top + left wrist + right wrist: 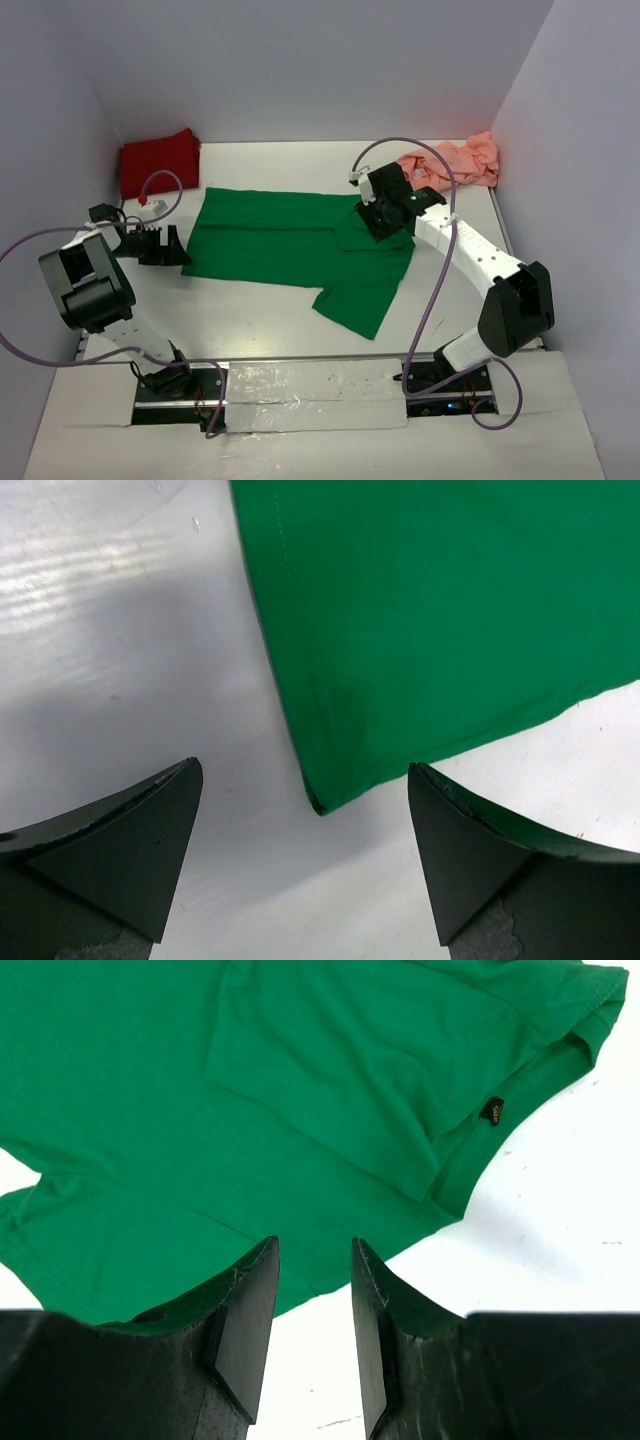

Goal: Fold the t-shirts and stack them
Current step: Grap the side of the flattened tshirt closest away from the robot with both arms

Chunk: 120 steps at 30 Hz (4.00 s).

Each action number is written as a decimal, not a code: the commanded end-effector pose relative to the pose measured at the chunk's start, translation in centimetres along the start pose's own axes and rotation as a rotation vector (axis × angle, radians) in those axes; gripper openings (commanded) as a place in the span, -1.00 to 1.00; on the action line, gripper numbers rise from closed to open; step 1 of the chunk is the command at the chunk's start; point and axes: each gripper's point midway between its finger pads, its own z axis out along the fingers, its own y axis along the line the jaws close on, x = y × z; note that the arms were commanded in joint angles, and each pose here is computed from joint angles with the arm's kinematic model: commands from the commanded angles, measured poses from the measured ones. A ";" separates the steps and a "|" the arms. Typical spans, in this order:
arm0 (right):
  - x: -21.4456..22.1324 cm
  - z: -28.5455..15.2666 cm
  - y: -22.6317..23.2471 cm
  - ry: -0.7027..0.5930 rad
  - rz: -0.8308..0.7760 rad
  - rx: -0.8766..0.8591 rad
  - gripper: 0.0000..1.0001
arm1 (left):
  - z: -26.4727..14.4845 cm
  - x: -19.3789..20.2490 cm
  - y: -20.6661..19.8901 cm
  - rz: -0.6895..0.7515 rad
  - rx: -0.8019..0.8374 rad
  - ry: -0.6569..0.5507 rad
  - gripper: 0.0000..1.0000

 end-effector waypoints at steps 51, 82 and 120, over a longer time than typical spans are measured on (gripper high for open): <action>-1.4 -3.1 -3.0 -0.109 0.055 0.098 -0.16 | 0.6 5.6 -2.3 -0.133 0.097 0.271 -0.30; -0.4 -2.2 -2.3 -0.083 0.042 0.063 -0.16 | -0.7 1.5 0.5 0.008 -0.302 0.141 0.56; -1.4 -3.3 -3.2 -0.112 0.036 0.096 -0.16 | 2.2 2.5 -0.9 -0.012 -0.167 0.175 0.24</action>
